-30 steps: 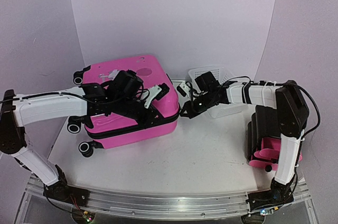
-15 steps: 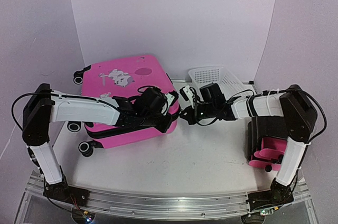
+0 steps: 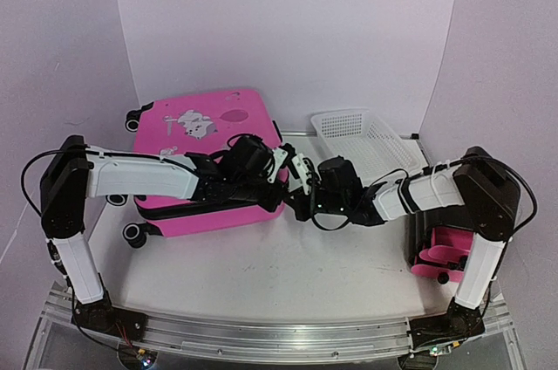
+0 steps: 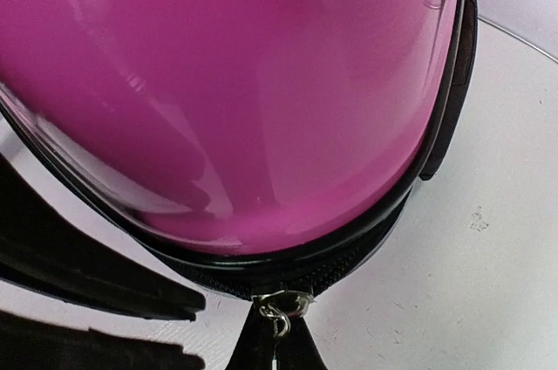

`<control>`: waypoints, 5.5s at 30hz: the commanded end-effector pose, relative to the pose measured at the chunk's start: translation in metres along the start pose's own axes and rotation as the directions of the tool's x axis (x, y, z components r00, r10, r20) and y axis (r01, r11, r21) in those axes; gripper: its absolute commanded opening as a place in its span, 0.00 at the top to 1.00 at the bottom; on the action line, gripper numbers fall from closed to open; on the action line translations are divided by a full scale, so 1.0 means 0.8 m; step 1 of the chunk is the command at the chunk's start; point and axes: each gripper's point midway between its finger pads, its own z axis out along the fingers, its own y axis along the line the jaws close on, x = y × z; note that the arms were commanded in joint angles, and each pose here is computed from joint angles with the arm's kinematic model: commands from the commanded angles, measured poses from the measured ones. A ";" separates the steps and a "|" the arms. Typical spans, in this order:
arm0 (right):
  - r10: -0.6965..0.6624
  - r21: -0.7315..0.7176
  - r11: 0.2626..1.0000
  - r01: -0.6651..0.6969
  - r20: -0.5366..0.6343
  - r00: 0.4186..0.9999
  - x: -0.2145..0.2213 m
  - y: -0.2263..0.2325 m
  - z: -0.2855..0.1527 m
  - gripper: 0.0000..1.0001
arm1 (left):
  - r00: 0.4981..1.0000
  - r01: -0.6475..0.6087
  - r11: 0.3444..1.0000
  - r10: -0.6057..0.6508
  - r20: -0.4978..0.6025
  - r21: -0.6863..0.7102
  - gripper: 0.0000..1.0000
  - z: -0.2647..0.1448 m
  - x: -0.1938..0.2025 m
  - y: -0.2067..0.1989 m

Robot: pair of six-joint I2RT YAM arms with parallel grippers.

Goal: Open, take out, and arrange the luggage

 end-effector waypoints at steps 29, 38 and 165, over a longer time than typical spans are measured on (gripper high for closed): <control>0.131 -0.125 0.984 -0.125 0.037 0.991 -0.104 -0.087 -0.013 1.00 | 0.901 0.329 0.928 -0.364 -0.234 -0.175 0.01 -0.296 0.100 0.222; 0.104 -0.083 0.991 -0.106 -0.034 0.994 -0.115 -0.112 0.004 1.00 | 0.882 0.396 0.917 -0.392 -0.261 -0.038 0.17 -0.233 0.088 0.199; 0.119 -0.083 0.989 -0.123 -0.055 0.991 -0.153 -0.122 0.072 1.00 | 0.973 0.231 0.936 -0.216 -0.087 0.266 0.29 -0.133 -0.008 0.037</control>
